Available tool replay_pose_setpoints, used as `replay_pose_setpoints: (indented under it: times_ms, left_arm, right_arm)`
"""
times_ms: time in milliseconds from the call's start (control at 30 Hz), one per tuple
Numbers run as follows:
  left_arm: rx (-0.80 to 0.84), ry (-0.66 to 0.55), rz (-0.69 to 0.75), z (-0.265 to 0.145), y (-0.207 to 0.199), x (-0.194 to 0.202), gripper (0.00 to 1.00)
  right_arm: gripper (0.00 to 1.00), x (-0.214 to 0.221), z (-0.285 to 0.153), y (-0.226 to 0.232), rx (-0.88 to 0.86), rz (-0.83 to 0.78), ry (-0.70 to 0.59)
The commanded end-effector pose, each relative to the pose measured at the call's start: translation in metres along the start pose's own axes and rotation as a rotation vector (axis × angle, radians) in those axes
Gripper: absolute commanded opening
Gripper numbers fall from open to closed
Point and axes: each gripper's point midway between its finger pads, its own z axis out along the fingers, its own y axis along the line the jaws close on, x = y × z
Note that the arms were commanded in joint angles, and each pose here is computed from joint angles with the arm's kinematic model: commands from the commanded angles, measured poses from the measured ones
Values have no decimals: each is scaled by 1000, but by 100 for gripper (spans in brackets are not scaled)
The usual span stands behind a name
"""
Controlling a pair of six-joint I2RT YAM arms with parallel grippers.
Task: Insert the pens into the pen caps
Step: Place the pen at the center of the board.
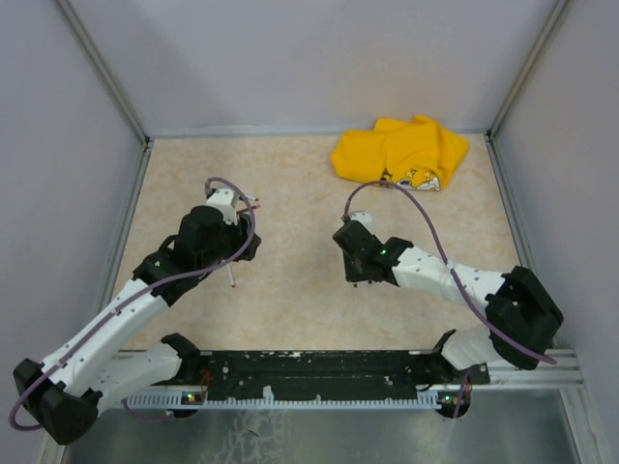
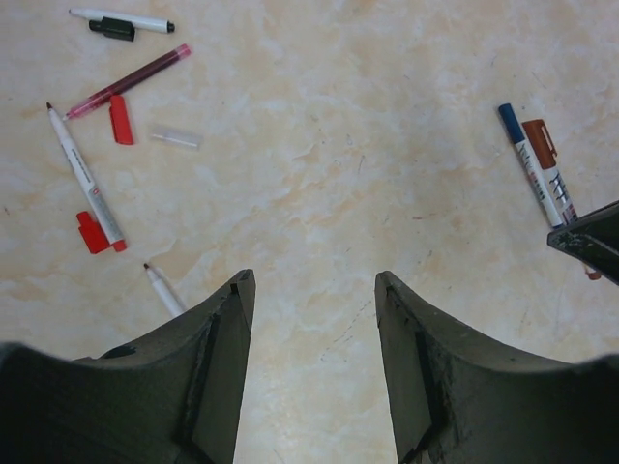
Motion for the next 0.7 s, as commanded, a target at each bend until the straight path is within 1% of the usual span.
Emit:
replay_pose_setpoints:
  times_ms: [0, 200, 667]
  left_arm:
    - [-46, -18, 26, 0, 15, 13, 59]
    - [-64, 0, -11, -3, 22, 29, 59]
    - [-69, 5, -13, -3, 23, 31, 59]
  right_arm:
    - [1, -21, 7, 5, -6, -8, -38]
    - [3, -15, 27, 6, 9, -9, -2]
    - [10, -13, 48, -10, 97, 7, 10]
